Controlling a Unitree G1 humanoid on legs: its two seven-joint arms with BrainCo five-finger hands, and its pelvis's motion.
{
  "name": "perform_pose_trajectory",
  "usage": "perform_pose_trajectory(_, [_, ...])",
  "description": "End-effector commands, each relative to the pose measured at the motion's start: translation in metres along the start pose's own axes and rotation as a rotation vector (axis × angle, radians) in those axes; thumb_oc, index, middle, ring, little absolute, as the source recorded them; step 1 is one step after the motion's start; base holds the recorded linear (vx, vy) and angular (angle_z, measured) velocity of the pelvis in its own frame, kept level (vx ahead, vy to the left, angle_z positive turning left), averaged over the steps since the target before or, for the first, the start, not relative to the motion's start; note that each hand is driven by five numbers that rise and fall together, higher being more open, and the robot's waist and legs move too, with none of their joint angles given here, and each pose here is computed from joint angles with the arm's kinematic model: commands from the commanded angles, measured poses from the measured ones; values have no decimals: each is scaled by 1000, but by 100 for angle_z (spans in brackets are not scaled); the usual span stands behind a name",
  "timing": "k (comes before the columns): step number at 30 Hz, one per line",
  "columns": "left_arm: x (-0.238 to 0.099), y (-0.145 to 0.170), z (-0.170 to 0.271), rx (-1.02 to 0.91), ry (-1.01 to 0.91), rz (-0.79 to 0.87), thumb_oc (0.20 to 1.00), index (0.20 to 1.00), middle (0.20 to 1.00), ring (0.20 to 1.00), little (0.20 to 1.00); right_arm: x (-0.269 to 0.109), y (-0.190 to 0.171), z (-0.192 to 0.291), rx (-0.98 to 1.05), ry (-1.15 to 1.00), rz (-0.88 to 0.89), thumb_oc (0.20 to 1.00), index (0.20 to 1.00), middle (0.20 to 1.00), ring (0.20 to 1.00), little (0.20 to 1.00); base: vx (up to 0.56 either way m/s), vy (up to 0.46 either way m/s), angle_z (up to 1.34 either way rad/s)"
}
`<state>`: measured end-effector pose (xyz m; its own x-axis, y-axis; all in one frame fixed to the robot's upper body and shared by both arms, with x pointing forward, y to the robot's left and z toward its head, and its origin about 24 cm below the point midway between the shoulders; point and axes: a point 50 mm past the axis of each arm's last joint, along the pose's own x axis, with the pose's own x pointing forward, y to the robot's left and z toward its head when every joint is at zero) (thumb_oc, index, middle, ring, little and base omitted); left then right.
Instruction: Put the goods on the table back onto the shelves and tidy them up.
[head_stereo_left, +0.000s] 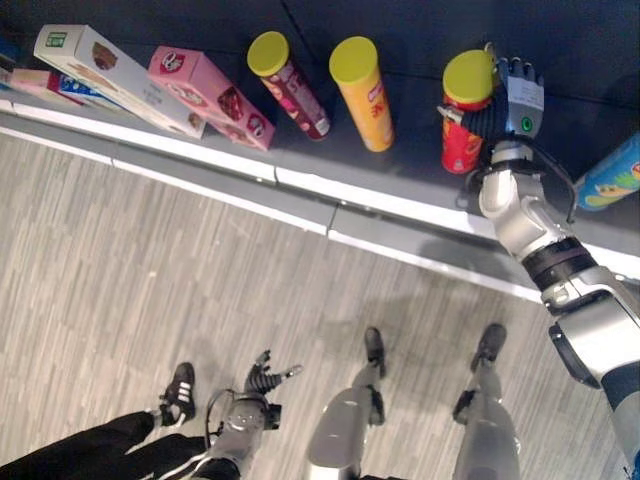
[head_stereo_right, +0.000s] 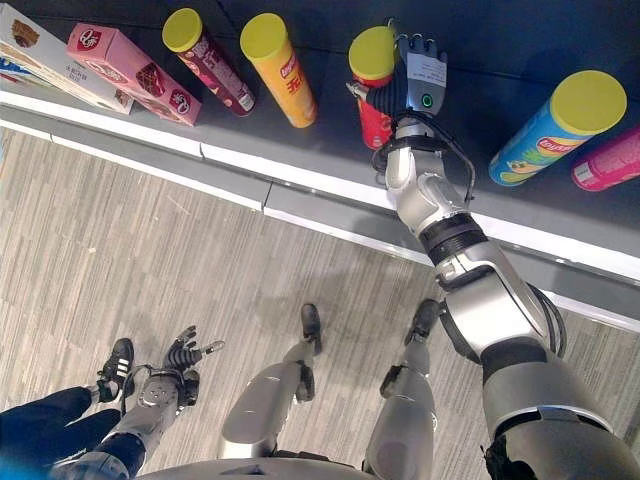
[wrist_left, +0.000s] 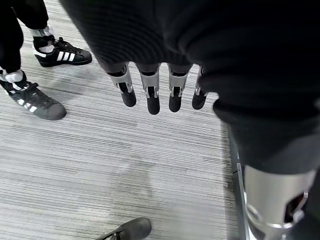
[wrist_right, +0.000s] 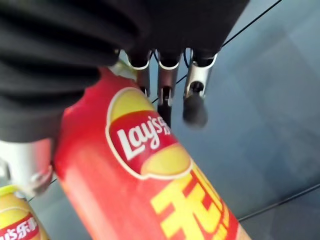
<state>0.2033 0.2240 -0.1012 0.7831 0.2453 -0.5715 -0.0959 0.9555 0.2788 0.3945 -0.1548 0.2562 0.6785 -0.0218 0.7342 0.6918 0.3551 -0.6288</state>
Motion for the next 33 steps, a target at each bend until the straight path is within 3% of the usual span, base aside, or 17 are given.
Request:
perform_pose_trajectory(1, [2,8,0,86,-6,16,1000,1000,1000,1000,1000,7,-7,27,58,-127,-28,1000,1000,1000,1000,1000,-25,-9,-4])
perform_pose_trajectory(12, [3,9,0,103,4,16,1000,1000,1000,1000,1000,-11,4,45,144,-188,32,1000,1000,1000,1000,1000,-12,-3,-3])
perform_pose_trajectory(19, [3,12,-8,118,58,30,1000,1000,1000,1000,1000,-36,-3,65,329,-274,60,1000,1000,1000,1000,1000,-8,-16,-9])
perform_pose_trajectory(23, [2,12,-15,157,95,20,1000,1000,1000,1000,1000,-73,-3,68,523,-300,204,1000,1000,1000,1000,1000,25,-45,-12])
perform_pose_trajectory(28, [2,10,-17,177,114,5,1000,1000,1000,1000,1000,-120,8,44,737,-173,422,1000,1000,1000,1000,1000,32,-50,-28])
perform_pose_trajectory(33, [3,18,-20,229,129,-30,1000,1000,1000,1000,1000,-211,30,-6,1008,180,845,1000,1000,1000,1000,1000,49,-49,-7])
